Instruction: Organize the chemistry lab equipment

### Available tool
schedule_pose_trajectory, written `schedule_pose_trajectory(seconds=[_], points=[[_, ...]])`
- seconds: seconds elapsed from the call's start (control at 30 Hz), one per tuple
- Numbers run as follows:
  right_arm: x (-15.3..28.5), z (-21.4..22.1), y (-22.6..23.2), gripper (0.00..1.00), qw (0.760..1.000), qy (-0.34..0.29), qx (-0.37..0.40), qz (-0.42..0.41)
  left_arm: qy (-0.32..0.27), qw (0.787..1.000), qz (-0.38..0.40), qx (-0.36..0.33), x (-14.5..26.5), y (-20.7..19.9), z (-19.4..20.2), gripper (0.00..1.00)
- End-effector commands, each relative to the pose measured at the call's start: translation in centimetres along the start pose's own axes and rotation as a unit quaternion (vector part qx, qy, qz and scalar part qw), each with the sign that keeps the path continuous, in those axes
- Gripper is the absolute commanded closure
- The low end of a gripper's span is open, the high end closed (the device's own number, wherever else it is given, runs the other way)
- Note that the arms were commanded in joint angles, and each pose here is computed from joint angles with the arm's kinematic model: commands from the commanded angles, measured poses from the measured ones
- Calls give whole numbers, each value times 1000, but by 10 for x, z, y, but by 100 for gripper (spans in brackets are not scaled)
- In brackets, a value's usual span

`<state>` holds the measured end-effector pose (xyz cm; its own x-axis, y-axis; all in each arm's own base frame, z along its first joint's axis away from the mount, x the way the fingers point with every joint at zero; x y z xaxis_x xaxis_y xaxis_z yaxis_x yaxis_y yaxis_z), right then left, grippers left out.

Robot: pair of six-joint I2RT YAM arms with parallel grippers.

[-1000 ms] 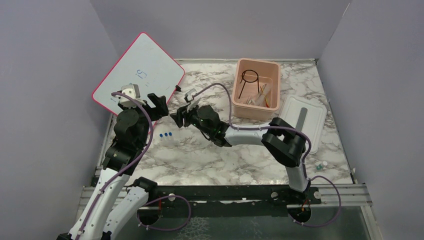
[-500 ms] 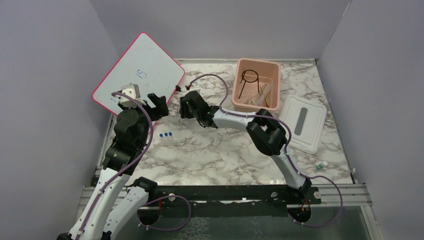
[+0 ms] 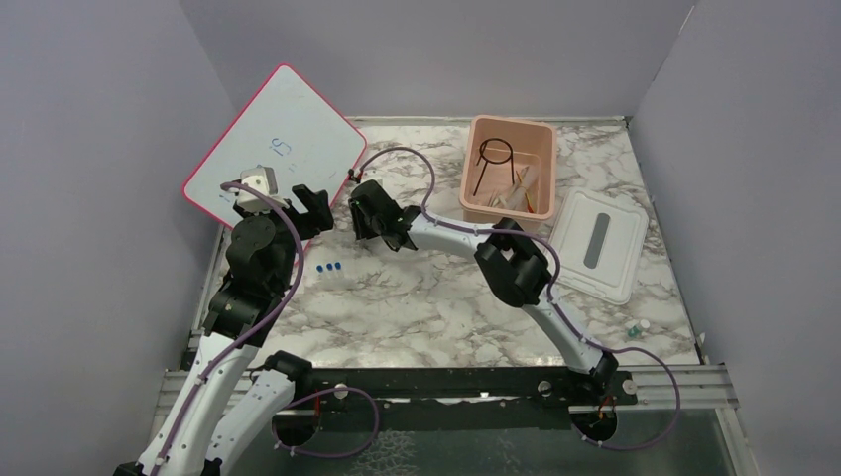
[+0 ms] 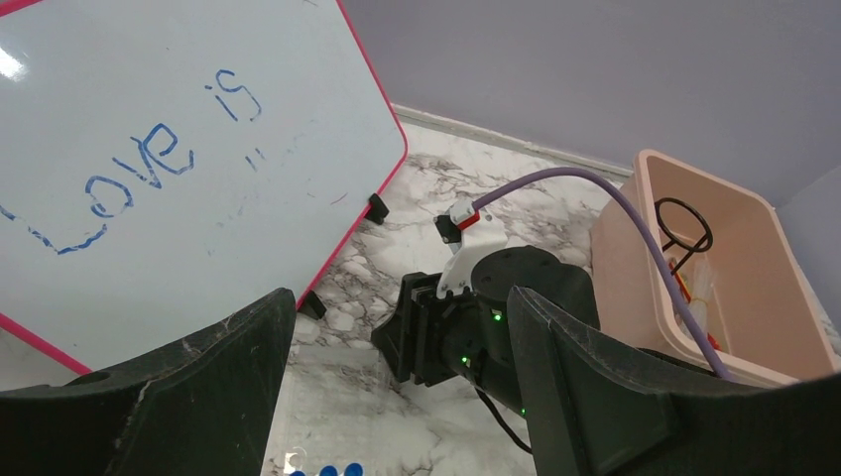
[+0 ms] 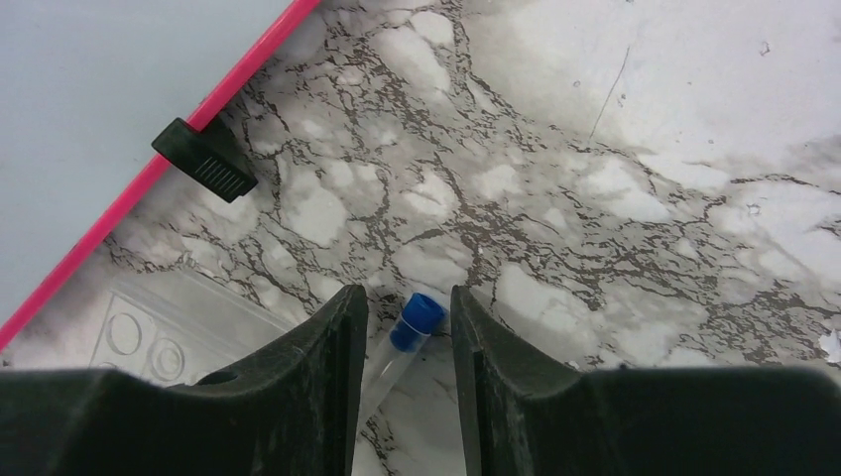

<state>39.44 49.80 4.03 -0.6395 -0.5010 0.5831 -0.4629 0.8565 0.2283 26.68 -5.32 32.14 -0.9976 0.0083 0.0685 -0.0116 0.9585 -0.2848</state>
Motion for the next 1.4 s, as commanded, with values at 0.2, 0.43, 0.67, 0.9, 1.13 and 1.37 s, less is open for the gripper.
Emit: schedule_pose_trajectory(seconds=[0.2,0.43,0.67,0.9,1.13,1.37], points=[[12,31,-16,73,994,61,93,15,-8,1000,-11,0,0,5,-3,19],[38,43,-15,73,981,91,168,-39,-4,1000,-6,1,-1,3,-1,19],[63,64,-33,56,978,143,151,-5,9,1000,10,6,-2,-3,5,19],[89,86,-39,56,976,199,87,15,67,997,43,7,1,-13,32,19],[78,95,-47,74,976,199,71,45,105,991,74,30,13,-21,48,19],[95,47,-29,80,995,95,44,2,168,972,146,71,29,-49,62,19]])
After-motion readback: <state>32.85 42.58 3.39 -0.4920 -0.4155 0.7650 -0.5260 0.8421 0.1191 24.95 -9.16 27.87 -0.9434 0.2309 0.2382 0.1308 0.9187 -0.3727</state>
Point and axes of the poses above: each gripper's point midway between its finger pads, its own x axis back along the fingers, its own y axis along the line the jaws close on, z = x × y, the point moved 1 cm from there along x, back along the fingers, and after that the axes turned 1 degree about -x, right-handed, at the moved point
